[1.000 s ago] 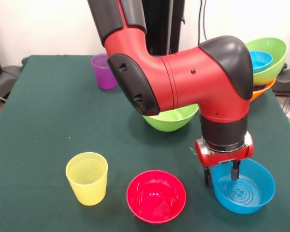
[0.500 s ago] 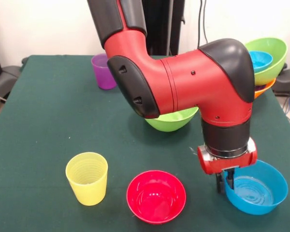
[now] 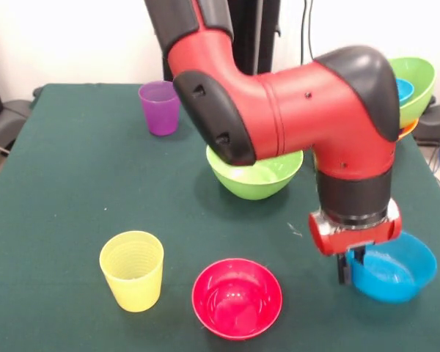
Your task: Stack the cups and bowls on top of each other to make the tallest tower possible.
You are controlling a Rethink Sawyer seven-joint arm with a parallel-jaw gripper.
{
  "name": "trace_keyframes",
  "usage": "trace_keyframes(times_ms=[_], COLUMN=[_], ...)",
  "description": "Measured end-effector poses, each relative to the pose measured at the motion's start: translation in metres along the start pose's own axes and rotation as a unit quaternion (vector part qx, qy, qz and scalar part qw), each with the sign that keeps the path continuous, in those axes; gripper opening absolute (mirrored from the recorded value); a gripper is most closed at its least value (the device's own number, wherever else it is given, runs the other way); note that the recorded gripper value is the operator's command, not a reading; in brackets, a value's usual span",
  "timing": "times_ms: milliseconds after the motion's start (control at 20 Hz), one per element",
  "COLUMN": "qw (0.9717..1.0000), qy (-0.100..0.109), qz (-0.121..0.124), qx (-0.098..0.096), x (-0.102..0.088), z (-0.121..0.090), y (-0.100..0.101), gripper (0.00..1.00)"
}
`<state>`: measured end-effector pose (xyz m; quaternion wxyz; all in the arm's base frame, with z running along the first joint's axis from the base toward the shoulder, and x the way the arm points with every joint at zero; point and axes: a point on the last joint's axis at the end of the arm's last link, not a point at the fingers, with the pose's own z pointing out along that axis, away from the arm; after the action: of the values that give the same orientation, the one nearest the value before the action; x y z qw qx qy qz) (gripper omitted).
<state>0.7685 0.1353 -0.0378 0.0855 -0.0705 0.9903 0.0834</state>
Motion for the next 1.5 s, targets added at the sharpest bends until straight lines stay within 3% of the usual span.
trace_keyframes(times_ms=[250, 400, 600, 800, 1100, 1300, 1500], qw=[0.9995, 0.9987, 0.9983, 0.9980, 0.9982, 0.9988, 0.9989], qy=[0.026, 0.046, 0.051, 0.050, 0.037, 0.023, 0.015], qz=[-0.015, -0.021, -0.030, -0.034, -0.027, -0.013, 0.006], qx=[-0.003, -0.002, 0.006, 0.015, 0.037, 0.042, 0.045], x=[0.008, 0.012, 0.017, 0.030, 0.080, 0.110, 0.151], z=[-0.049, -0.093, -0.146, -0.183, -0.223, -0.228, -0.228], y=[0.020, 0.033, 0.044, 0.045, 0.005, -0.024, -0.060], gripper=[0.00, 0.00, 0.00, 0.00, 0.00, 0.00, 0.00])
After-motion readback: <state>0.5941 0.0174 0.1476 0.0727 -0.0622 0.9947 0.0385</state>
